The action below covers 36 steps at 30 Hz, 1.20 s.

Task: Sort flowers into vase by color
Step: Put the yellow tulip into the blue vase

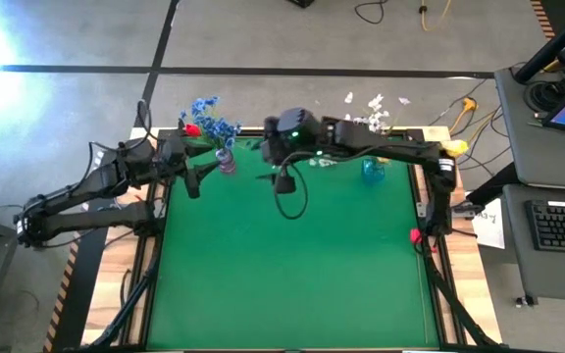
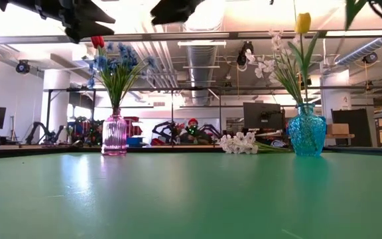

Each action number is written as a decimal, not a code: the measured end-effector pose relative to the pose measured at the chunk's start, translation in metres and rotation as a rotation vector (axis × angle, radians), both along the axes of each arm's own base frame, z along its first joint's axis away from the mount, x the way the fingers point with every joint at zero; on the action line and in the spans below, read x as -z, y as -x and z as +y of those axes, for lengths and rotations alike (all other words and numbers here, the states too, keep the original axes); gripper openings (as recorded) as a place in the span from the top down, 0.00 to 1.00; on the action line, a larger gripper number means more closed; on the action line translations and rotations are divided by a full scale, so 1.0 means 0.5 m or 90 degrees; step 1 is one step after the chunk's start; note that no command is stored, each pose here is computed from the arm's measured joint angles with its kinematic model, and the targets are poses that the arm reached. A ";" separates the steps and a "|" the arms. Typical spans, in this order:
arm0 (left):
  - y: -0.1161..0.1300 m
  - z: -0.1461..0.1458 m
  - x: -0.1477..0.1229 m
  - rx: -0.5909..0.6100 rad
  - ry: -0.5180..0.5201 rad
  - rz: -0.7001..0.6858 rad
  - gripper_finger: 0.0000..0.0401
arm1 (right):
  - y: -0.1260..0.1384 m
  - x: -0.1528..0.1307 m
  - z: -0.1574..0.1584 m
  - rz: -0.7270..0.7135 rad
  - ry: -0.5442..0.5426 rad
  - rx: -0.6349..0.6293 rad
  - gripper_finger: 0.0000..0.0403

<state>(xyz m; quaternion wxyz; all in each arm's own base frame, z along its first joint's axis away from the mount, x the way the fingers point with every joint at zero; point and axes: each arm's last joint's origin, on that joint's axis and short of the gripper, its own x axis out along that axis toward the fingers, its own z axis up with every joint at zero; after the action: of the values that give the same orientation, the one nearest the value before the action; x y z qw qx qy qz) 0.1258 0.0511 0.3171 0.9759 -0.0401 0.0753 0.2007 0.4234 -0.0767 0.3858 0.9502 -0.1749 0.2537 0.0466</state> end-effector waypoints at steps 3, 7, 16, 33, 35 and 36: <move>-0.021 0.001 -0.001 0.032 -0.013 -0.005 0.43 | 0.039 -0.044 0.003 -0.015 0.015 0.046 0.12; -0.052 0.000 -0.001 0.079 -0.031 -0.016 0.43 | 0.096 -0.106 0.012 -0.055 0.016 0.079 0.12; -0.126 -0.009 0.004 0.185 -0.043 -0.061 0.43 | 0.172 -0.199 0.047 -0.175 -0.081 0.016 0.12; -0.214 -0.040 0.043 0.257 -0.039 -0.059 0.43 | 0.180 -0.209 0.103 -0.182 -0.195 0.113 0.12; -0.213 -0.039 0.043 0.241 -0.040 -0.054 0.43 | 0.193 -0.198 0.101 -0.137 -0.215 0.170 0.12; -0.211 -0.039 0.042 0.234 -0.044 -0.053 0.43 | 0.201 -0.194 0.101 -0.116 -0.235 0.196 0.12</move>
<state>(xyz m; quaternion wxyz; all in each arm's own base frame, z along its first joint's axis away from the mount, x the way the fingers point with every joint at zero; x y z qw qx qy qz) 0.2313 0.0318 0.2961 0.9992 -0.0002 0.0336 0.0200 0.3230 -0.0261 0.4828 0.9810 0.0388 0.1775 -0.0686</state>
